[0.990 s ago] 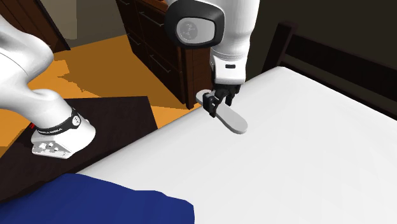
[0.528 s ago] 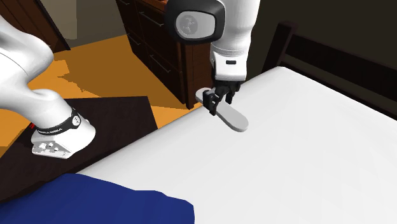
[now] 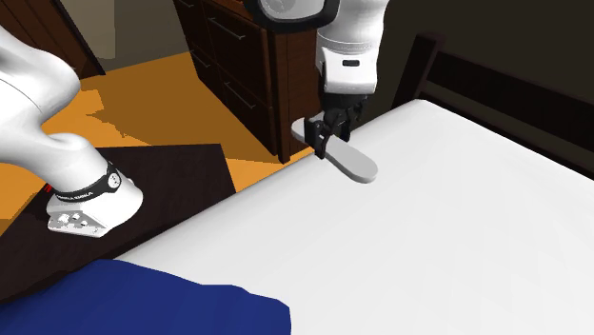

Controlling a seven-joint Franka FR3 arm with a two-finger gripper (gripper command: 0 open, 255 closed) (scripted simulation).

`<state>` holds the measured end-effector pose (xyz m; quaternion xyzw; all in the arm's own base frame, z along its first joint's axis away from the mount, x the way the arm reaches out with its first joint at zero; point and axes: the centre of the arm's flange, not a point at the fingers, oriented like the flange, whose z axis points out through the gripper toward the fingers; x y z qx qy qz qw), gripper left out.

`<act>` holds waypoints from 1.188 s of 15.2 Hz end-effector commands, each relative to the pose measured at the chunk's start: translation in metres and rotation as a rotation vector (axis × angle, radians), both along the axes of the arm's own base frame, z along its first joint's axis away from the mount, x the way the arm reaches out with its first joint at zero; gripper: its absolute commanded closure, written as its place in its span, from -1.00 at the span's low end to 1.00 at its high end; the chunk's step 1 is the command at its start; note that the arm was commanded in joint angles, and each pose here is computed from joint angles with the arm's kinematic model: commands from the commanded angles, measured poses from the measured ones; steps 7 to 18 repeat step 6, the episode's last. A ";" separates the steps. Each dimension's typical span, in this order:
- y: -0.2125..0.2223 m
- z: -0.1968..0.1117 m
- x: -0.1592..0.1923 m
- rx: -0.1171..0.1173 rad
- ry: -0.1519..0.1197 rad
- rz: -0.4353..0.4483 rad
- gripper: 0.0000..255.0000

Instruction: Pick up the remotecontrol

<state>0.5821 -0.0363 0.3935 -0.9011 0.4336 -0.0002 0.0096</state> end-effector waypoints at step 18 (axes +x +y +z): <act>0.000 0.028 0.000 0.000 0.000 0.000 1.00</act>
